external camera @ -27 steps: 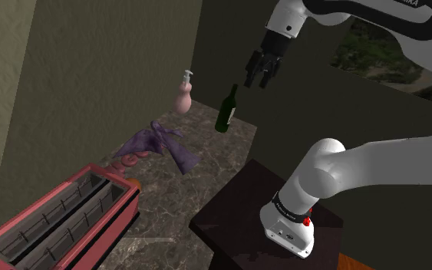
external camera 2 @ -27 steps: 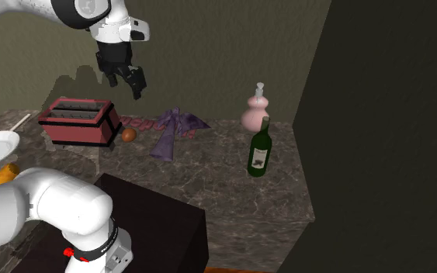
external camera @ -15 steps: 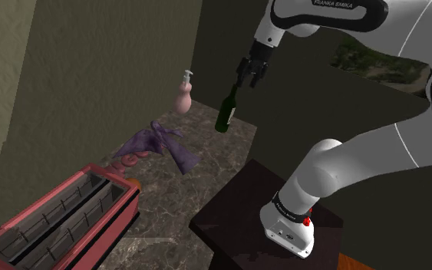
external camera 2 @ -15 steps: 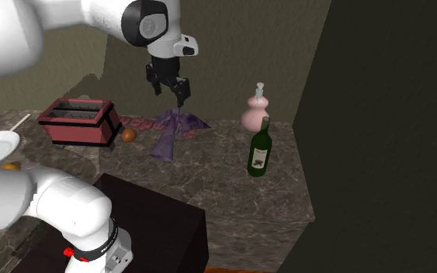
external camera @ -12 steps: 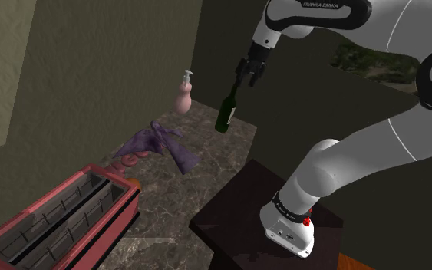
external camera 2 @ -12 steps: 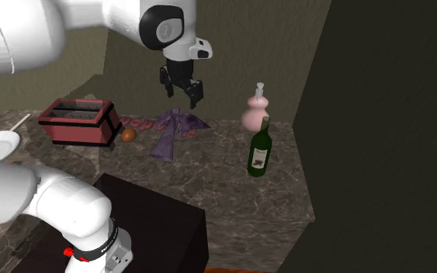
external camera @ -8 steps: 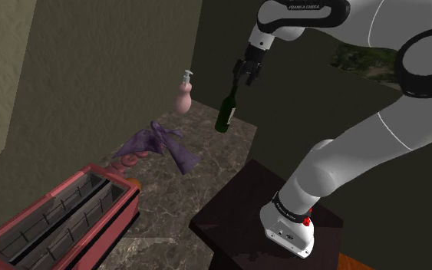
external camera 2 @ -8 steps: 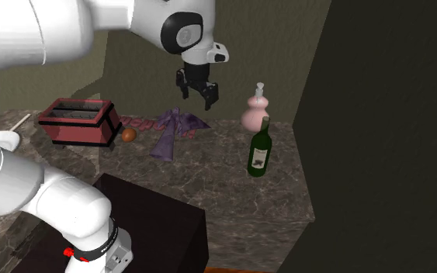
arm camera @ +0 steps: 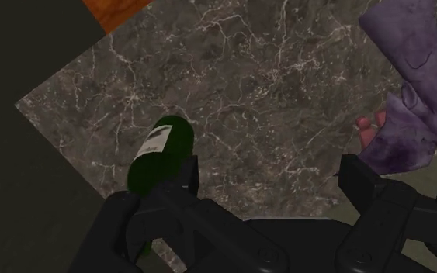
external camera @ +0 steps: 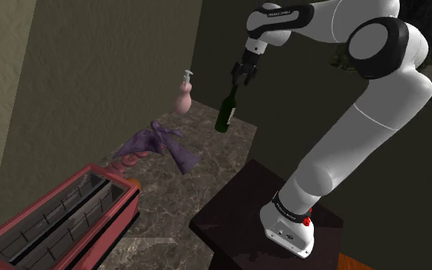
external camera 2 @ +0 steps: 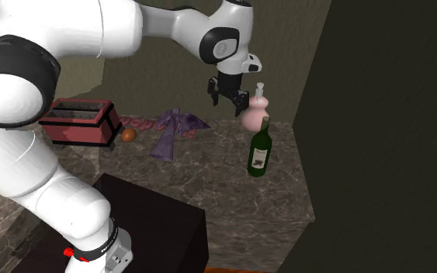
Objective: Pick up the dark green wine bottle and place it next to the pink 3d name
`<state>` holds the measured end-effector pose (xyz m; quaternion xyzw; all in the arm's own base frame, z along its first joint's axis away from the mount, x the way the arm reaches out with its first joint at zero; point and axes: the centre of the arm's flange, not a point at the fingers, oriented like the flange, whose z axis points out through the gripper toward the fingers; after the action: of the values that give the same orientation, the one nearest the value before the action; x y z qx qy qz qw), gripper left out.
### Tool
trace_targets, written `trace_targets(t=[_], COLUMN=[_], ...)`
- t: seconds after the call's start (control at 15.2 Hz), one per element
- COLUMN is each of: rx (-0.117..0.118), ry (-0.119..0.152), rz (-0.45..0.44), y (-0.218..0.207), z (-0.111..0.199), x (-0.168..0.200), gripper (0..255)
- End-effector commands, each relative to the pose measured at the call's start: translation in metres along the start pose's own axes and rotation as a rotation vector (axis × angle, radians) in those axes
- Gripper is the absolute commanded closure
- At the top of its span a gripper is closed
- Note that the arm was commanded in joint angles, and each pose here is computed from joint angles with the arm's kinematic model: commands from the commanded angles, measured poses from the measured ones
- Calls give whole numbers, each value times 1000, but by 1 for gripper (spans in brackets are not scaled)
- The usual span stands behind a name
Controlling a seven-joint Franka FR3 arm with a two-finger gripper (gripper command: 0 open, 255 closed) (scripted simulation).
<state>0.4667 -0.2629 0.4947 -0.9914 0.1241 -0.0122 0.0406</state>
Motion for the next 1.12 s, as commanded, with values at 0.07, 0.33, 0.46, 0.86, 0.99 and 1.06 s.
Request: trace_targets(t=[0.07, 0.33, 0.46, 0.86, 0.99, 1.06], rx=[-8, -18, -22, -32, -32, -32], ry=[3, 7, 9, 13, 13, 13], rz=[9, 23, 30, 44, 44, 44], y=[24, 59, 77, 114, 115, 115], z=[10, 24, 31, 49, 60, 65], x=[27, 62, 79, 112, 112, 112], gripper=[0, 0, 0, 0, 0, 0])
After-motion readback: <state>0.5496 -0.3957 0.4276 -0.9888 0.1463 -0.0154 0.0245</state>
